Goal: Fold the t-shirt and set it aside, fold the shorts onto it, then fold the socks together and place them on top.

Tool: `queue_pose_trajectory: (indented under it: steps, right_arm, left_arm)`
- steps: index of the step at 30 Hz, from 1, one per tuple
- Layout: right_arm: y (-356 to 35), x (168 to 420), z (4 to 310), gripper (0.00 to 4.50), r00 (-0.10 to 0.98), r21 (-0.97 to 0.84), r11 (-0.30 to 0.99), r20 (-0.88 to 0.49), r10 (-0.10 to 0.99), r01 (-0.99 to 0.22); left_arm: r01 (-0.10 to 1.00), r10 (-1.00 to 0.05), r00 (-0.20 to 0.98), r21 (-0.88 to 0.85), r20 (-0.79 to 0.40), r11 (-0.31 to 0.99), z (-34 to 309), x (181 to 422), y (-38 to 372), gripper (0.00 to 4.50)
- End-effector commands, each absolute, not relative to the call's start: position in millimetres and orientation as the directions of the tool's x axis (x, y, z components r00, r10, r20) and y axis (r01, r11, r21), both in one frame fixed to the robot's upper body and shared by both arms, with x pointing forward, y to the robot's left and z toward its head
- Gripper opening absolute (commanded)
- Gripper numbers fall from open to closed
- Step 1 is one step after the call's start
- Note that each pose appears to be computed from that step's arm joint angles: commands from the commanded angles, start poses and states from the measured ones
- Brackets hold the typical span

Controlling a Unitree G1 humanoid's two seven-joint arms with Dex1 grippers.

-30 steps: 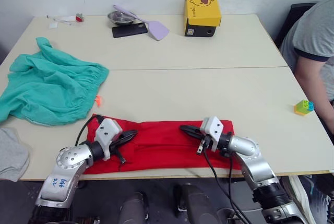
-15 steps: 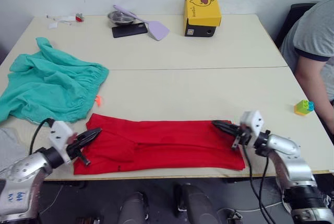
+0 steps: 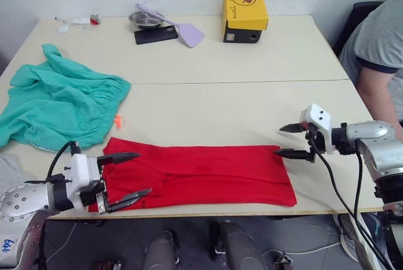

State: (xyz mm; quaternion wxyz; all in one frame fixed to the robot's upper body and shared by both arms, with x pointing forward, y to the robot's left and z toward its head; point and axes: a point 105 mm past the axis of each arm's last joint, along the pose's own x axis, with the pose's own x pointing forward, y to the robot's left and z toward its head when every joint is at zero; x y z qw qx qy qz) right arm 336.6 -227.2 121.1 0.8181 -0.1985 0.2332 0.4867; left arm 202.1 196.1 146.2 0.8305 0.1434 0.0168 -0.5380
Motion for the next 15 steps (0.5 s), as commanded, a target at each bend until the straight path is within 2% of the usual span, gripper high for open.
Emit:
queue_pose_trajectory:
  steps: [1,4,9,15]
  right_arm:
    - [-218,338,118,4.5,0.347,-0.043,0.411,-0.62,0.703,-0.911]
    - [-209,339,116,4.5,0.304,-0.015,0.385,-0.644,0.702,-0.923]
    - [-203,333,112,2.88,0.235,0.027,0.343,-0.679,0.696,-0.939]
    - [-205,325,113,0.69,0.179,0.059,0.31,-0.709,0.682,-0.949]
  left_arm:
    - [0.916,-0.923,0.363,0.233,-0.126,0.328,157,196,189,4.48]
    - [0.919,-0.926,0.358,0.223,-0.118,0.326,156,193,191,4.48]
    - [0.907,-0.914,0.388,0.225,-0.115,0.357,153,192,196,4.5]
    - [0.891,-0.902,0.418,0.239,-0.103,0.386,153,195,200,4.5]
